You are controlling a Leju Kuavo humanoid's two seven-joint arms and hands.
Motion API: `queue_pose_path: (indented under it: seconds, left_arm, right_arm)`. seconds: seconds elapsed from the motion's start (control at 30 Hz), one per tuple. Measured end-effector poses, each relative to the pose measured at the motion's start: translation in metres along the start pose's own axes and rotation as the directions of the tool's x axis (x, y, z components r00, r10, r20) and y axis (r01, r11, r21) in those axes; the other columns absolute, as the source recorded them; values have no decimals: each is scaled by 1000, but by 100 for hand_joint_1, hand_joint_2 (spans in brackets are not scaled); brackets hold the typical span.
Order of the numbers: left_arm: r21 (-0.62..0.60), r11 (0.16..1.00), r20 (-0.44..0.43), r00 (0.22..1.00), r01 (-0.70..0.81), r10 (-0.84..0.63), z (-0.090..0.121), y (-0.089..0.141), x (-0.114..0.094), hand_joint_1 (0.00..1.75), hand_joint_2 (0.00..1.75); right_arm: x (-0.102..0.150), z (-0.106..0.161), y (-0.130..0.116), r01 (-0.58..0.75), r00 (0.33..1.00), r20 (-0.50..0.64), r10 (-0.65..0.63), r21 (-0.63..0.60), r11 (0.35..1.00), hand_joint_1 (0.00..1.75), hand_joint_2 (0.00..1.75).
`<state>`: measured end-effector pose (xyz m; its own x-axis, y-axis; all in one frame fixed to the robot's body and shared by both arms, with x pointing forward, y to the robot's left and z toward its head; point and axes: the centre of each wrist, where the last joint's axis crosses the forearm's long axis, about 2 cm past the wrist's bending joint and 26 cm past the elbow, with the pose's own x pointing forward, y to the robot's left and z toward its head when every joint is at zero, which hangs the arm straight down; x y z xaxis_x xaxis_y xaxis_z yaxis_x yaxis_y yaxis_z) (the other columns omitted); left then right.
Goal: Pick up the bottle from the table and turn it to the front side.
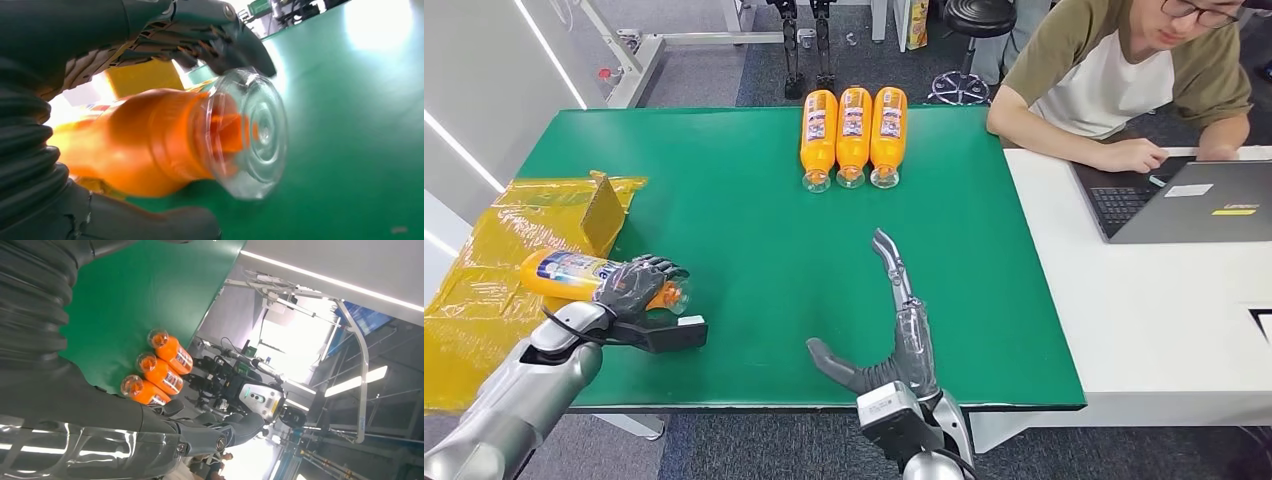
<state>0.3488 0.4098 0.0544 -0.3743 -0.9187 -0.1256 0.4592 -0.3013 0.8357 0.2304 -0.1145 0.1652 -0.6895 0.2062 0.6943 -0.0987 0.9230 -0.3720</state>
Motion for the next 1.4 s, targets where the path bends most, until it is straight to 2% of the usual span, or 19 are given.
queue_pose_path:
  seconds: [0.33, 0.53, 0.63, 0.77, 0.93, 1.03, 1.1, 1.17, 1.27, 1.4]
  left_arm:
    - [71, 990, 45, 992, -119, 116, -5, 6, 7, 0, 175]
    - [276, 923, 84, 963, -269, 255, -8, 21, 7, 0, 175]
    - [398, 842, 163, 931, -364, 326, -9, 36, 11, 0, 175]
    - [547, 654, 340, 853, -522, 396, -6, 65, 26, 0, 175]
    - [605, 443, 548, 749, -662, 371, 6, 90, 57, 0, 175]
    - [573, 303, 680, 648, -761, 342, 14, 96, 84, 0, 175]
    - [490, 140, 795, 507, -861, 333, 21, 98, 113, 0, 175]
    - [361, -42, 889, 330, -932, 317, 31, 99, 147, 0, 175]
    - [199, -207, 948, 134, -958, 288, 46, 96, 194, 0, 175]
    - [60, -306, 959, -31, -950, 283, 57, 89, 233, 0, 175]
  right_arm:
    - [4, 7, 1, -6, 1000, -21, 5, -14, 1000, 0, 175]
    - [5, 14, 0, -18, 998, -52, 17, -20, 1000, 0, 175]
    - [5, 17, -1, -27, 998, -64, 26, -20, 999, 0, 175]
    - [5, 21, -3, -28, 997, -78, 27, -15, 999, 0, 175]
    - [4, 24, -3, -24, 996, -85, 23, -9, 1000, 0, 175]
    - [3, 25, -3, -21, 996, -84, 20, -8, 1000, 0, 175]
    - [3, 25, -3, -13, 996, -84, 11, -13, 1000, 0, 175]
    - [2, 26, -3, -1, 996, -88, -2, -32, 999, 0, 175]
    - [0, 28, -3, 2, 995, -95, -9, -69, 998, 0, 175]
    - [-1, 34, -5, -6, 995, -98, -6, -128, 992, 0, 175]
